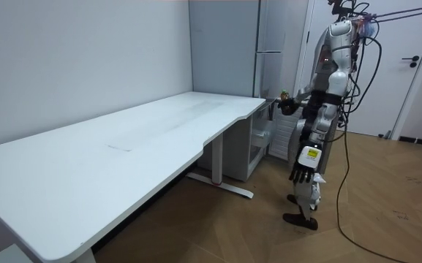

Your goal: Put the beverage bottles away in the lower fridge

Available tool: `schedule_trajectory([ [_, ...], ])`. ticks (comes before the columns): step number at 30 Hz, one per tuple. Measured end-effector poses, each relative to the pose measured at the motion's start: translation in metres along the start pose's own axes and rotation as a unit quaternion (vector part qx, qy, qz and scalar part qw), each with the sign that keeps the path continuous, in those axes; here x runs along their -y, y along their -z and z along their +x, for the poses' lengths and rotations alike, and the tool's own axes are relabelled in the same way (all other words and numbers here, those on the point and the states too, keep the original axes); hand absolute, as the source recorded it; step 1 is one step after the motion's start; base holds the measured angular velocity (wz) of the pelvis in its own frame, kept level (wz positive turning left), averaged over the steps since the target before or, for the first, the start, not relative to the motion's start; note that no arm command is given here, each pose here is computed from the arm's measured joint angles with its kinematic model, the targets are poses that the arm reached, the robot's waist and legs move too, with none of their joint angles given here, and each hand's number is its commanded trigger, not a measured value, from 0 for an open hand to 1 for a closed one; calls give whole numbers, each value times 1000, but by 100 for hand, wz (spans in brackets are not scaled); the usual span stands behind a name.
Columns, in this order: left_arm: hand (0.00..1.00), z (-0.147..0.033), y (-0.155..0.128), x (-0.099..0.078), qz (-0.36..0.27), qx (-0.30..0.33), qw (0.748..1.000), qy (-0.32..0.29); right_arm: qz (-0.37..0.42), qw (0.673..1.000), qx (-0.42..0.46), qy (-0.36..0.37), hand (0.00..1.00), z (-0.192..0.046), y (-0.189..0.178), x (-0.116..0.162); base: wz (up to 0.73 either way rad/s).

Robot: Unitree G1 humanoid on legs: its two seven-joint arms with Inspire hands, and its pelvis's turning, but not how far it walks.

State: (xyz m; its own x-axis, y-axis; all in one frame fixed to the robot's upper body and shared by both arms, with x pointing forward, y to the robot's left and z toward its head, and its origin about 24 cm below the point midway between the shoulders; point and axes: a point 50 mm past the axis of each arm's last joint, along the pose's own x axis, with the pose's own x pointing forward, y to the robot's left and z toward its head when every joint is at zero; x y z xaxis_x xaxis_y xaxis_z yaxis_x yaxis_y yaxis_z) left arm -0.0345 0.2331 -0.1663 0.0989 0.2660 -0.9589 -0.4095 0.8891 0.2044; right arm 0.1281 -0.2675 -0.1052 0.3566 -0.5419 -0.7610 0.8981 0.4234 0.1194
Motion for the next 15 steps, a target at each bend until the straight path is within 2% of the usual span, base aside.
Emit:
schedule_trajectory([
  [4, 0, -1, 7, -6, 12, -19, 1000, 5, 101, 994, -37, -4, 100, 10, -7, 10, 32],
  [7, 0, -1, 8, -9, 8, -26, 1000, 6, 145, 988, -51, -3, 100, 17, -9, 9, 11],
  [11, 0, 0, -2, -13, 12, -15, 1000, 12, 147, 988, -45, -22, 100, 25, -16, -2, 4],
  [15, 0, 4, -24, -6, 11, 6, 1000, 20, 142, 988, -44, -44, 100, 30, -28, -25, 7],
])
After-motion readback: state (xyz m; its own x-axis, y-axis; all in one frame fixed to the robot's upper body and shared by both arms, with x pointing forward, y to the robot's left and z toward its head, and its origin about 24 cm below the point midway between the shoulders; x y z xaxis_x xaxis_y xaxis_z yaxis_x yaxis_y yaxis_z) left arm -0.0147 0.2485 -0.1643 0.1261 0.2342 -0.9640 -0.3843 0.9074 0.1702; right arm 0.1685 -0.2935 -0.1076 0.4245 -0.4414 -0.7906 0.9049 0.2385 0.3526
